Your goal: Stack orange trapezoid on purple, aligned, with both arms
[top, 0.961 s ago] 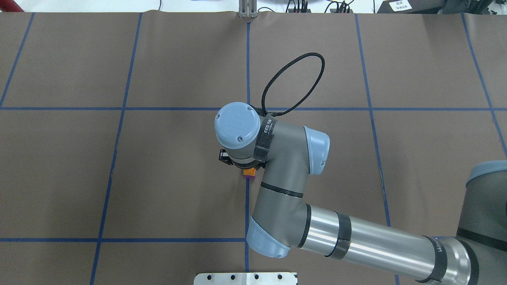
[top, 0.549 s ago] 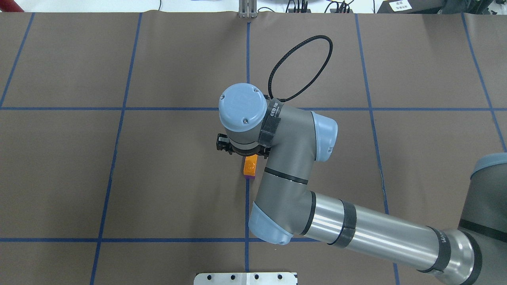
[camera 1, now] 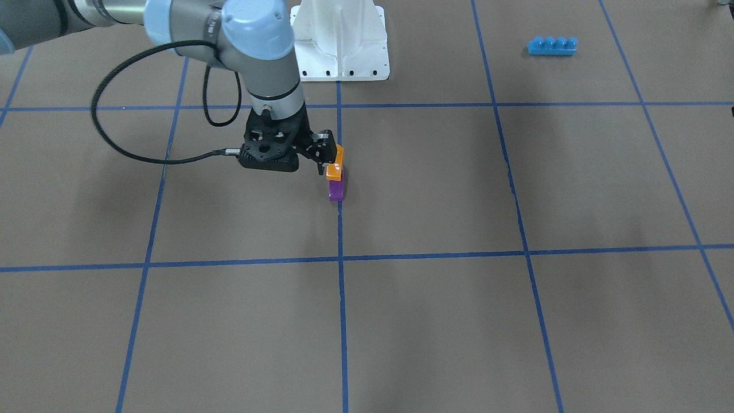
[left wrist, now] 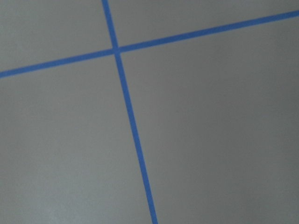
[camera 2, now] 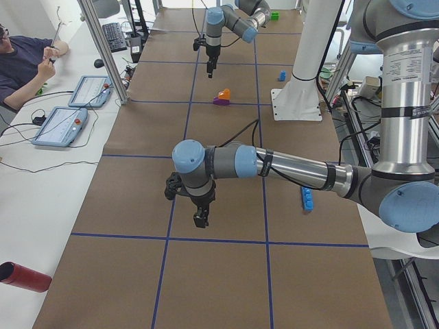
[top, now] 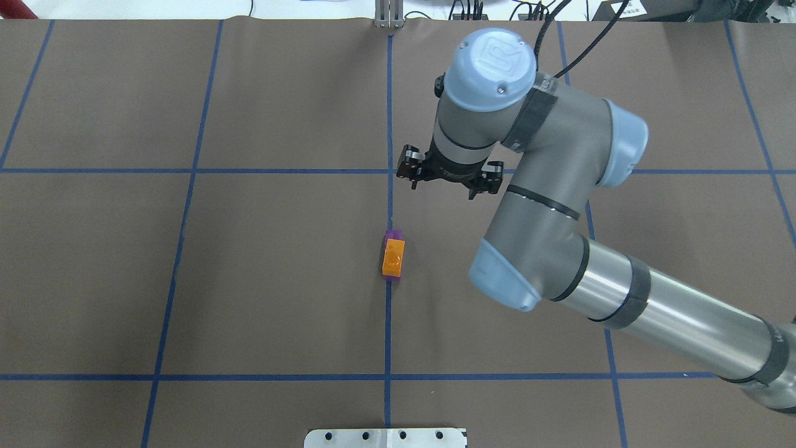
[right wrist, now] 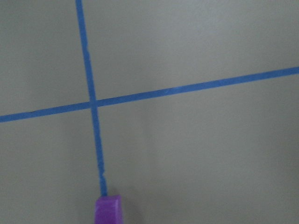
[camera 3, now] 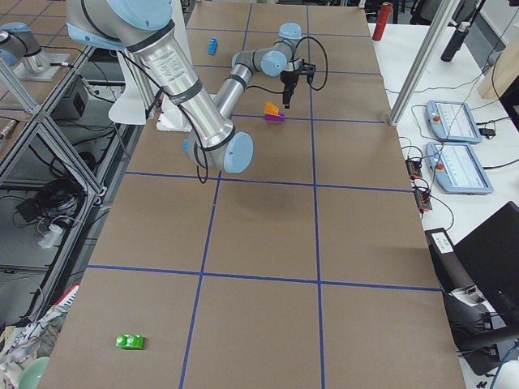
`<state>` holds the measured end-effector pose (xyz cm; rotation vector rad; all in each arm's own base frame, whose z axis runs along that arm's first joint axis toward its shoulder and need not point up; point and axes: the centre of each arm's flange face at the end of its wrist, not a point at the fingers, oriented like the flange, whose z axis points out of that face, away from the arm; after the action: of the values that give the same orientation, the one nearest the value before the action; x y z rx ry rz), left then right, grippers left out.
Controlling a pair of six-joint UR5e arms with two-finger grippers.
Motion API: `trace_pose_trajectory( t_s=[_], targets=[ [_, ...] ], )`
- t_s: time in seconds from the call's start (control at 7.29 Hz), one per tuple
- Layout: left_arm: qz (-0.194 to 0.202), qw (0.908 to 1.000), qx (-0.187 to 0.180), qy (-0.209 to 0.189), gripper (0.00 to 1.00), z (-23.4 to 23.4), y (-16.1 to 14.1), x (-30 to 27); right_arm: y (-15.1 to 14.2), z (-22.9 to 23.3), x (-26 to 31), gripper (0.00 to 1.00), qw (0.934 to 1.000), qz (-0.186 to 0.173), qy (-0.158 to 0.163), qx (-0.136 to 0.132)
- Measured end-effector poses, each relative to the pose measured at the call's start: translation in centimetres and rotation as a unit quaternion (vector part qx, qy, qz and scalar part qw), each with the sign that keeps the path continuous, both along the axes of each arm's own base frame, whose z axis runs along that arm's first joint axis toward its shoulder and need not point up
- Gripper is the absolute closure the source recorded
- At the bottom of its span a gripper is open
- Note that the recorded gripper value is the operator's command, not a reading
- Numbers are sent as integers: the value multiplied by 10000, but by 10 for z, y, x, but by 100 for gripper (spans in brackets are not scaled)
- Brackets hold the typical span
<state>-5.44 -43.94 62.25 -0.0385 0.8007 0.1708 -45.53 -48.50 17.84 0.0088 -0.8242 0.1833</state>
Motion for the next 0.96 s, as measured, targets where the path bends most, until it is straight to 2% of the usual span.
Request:
trace_pose_trajectory(
  t_s=[0.27,0.55,0.96],
  targets=[
    [-167,9994,310,-17,0,15,4,-18,-30,65,82,0,9989,-333,167,290],
    [-212,9990,385,-20,0,14,3,-24,-51,142,176,0,9942,-798,355,624],
    [-201,9985,508,-13,0,2,-10,-26,-53,257,314,0,9874,-1196,647,808]
  ],
)
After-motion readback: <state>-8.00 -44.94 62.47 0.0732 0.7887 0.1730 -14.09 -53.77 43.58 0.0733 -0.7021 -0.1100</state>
